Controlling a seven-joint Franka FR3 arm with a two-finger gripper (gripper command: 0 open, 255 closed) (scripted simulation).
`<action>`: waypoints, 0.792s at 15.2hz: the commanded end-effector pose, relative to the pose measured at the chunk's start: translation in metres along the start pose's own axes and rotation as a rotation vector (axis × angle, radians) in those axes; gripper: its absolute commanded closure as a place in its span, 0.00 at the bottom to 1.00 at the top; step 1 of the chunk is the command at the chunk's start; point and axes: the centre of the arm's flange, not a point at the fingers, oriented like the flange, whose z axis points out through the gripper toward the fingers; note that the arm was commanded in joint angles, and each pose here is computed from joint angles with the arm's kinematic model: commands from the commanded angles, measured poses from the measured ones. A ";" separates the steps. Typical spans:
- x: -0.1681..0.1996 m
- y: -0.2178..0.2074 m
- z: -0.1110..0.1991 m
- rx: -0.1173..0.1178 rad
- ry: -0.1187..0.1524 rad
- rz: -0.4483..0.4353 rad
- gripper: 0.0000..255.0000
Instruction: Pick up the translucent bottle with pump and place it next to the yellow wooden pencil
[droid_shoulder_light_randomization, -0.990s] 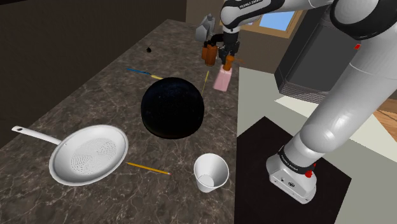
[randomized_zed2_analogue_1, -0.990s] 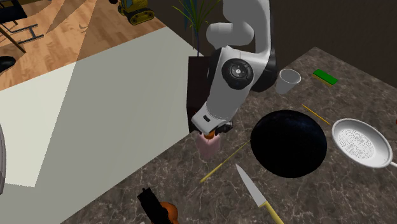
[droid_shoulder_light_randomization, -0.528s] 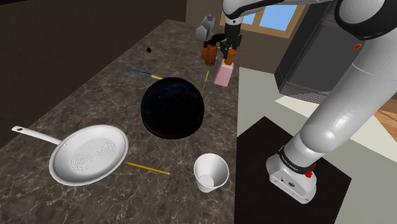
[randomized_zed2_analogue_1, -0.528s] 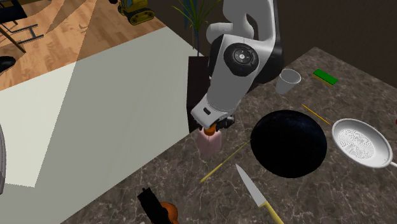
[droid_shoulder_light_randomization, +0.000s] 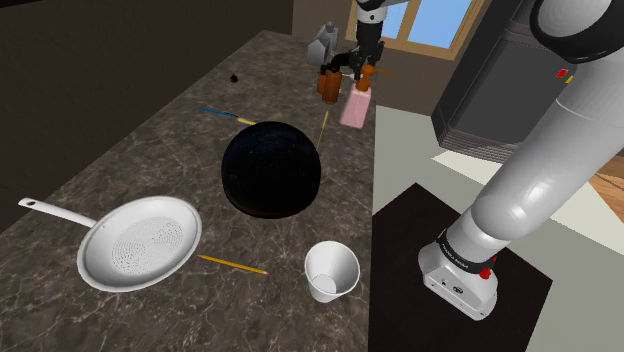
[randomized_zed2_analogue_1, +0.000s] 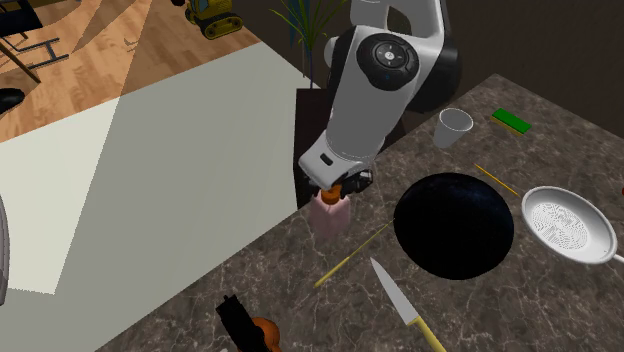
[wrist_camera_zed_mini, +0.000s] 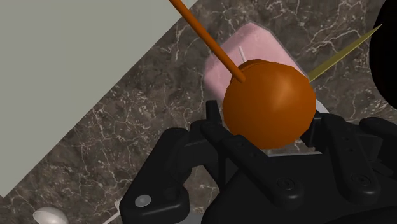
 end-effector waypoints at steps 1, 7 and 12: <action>-0.002 0.001 -0.011 0.000 0.000 0.000 1.00; -0.004 0.005 -0.042 0.000 0.000 0.000 1.00; -0.006 0.009 -0.068 0.000 0.000 0.000 1.00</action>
